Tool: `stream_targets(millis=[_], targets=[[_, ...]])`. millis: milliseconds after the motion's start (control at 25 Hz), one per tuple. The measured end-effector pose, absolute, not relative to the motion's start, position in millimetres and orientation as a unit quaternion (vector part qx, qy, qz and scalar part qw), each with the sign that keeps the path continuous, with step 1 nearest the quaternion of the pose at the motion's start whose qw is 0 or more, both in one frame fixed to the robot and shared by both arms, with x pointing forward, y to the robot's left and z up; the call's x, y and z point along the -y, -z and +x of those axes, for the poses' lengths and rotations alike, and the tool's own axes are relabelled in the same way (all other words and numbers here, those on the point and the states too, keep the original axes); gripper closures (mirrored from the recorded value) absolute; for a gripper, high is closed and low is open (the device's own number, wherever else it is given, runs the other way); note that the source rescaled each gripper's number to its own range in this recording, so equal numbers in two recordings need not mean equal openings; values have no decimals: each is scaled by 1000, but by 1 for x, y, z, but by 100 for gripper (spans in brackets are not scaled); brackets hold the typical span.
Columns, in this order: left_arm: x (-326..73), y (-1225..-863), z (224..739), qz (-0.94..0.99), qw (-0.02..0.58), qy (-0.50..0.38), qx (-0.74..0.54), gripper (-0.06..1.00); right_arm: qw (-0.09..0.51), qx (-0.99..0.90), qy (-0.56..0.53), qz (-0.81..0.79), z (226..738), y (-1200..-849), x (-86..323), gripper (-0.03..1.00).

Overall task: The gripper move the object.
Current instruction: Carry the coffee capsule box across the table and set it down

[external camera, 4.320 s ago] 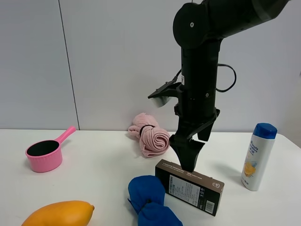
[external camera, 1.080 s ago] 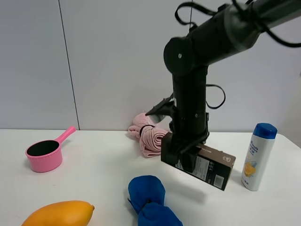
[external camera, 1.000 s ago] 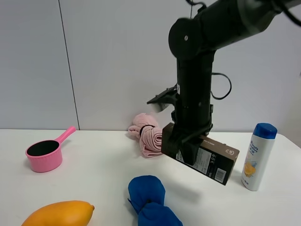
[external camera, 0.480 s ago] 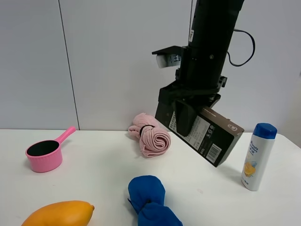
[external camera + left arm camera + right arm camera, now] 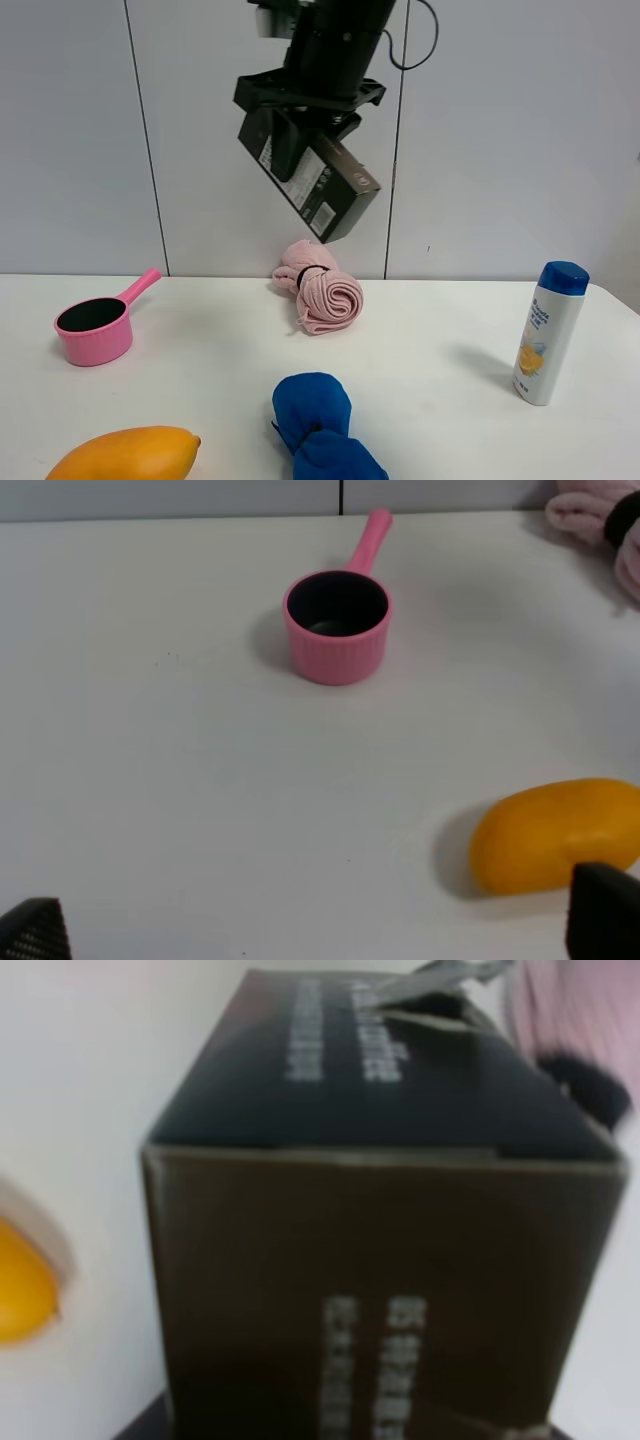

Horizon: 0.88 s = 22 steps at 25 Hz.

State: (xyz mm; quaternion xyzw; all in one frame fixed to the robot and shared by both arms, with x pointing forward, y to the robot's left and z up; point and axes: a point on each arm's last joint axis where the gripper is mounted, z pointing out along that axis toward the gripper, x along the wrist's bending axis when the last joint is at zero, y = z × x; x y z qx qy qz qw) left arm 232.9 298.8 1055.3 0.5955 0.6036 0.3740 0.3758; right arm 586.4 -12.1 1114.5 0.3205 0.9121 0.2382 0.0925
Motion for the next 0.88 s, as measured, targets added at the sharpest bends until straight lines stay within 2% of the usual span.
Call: stream_targets(millis=[160,360,560,880], targets=[[-299,-1055,233,595,376,-374,-604,-6,90,-919,-249,291,589,-1098,-27,96],[-299,-1055,233,595,376,-374,-604,-6,62,-926,-228,296,606,-1042,-58,96],[-299,-1055,233,595,376,-374,-604,-6,24,-930,-189,313,615,-983,-70,96],[-299,-1055,233,595,376,-374,-604,-6,-9,-929,-169,329,617,-946,-76,96]])
